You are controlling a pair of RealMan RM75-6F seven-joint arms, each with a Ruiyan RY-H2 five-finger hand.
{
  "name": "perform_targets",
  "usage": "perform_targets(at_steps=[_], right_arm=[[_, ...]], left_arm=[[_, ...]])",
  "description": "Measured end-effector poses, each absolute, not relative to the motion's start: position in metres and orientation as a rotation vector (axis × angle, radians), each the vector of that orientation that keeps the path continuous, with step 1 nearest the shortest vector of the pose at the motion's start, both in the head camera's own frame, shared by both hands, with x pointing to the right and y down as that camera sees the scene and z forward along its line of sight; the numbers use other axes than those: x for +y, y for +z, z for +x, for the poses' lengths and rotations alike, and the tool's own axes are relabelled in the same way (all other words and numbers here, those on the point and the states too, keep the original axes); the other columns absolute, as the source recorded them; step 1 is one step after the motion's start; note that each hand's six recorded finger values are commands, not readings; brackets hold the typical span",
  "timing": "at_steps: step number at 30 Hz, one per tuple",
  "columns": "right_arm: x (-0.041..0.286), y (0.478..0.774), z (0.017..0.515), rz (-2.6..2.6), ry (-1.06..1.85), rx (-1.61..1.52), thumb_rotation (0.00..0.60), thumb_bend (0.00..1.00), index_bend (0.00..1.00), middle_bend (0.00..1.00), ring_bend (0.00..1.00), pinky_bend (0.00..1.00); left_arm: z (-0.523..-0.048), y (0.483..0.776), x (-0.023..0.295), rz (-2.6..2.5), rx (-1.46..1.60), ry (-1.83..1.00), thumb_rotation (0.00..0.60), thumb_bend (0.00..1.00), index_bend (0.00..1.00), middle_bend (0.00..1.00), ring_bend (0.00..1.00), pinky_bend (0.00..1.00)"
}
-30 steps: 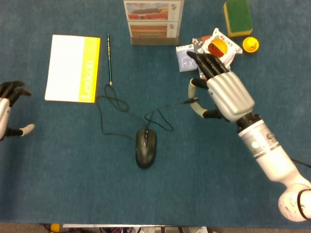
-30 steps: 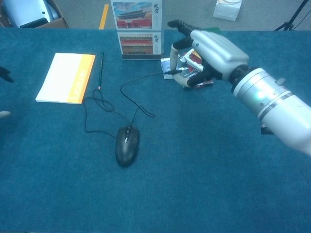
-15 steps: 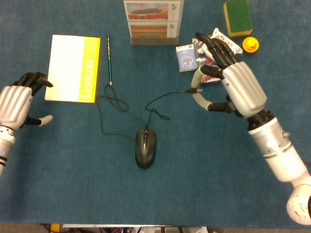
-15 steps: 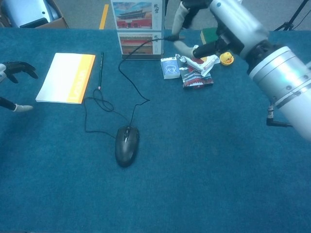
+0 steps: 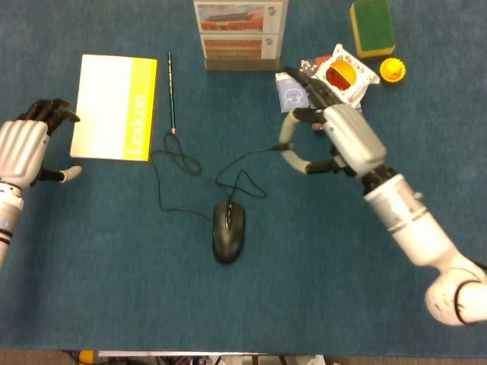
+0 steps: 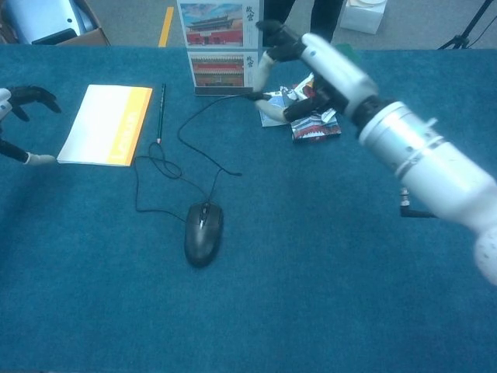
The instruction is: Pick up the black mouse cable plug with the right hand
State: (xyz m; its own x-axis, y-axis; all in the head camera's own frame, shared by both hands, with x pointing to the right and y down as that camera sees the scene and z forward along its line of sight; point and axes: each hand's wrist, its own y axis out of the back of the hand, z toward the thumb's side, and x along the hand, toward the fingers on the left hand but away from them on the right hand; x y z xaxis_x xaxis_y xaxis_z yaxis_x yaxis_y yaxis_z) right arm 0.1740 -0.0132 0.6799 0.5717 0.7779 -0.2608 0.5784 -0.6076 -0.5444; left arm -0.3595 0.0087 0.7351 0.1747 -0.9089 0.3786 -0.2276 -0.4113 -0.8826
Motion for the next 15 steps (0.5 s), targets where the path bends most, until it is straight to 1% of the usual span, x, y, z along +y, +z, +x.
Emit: perform_targets(at_steps=[4, 7, 15], right_arm=[[-0.011, 0.691, 0.151, -2.539, 0.633, -1.066, 0.6, 0.35, 0.64, 0.02, 0.0, 0.0], [-0.009, 0.693, 0.136, -2.626, 0.583, -1.04, 0.6, 0.35, 0.64, 0.02, 0.0, 0.0], [-0.001, 0.684, 0.109, -2.797, 0.431, -0.983, 0.6, 0.35, 0.64, 0.02, 0.0, 0.0]], left_arm=[[-0.36, 0.737, 0.004, -1.771, 1.084, -1.275, 0.6, 0.0, 0.3, 0.19, 0.15, 0.34], [-0.362, 0.739, 0.003, -1.768, 1.091, -1.286, 0.6, 0.0, 0.3, 0.19, 0.15, 0.34], [-0.371, 0.742, 0.003, -1.757, 1.109, -1.312, 0.6, 0.0, 0.3, 0.19, 0.15, 0.34]])
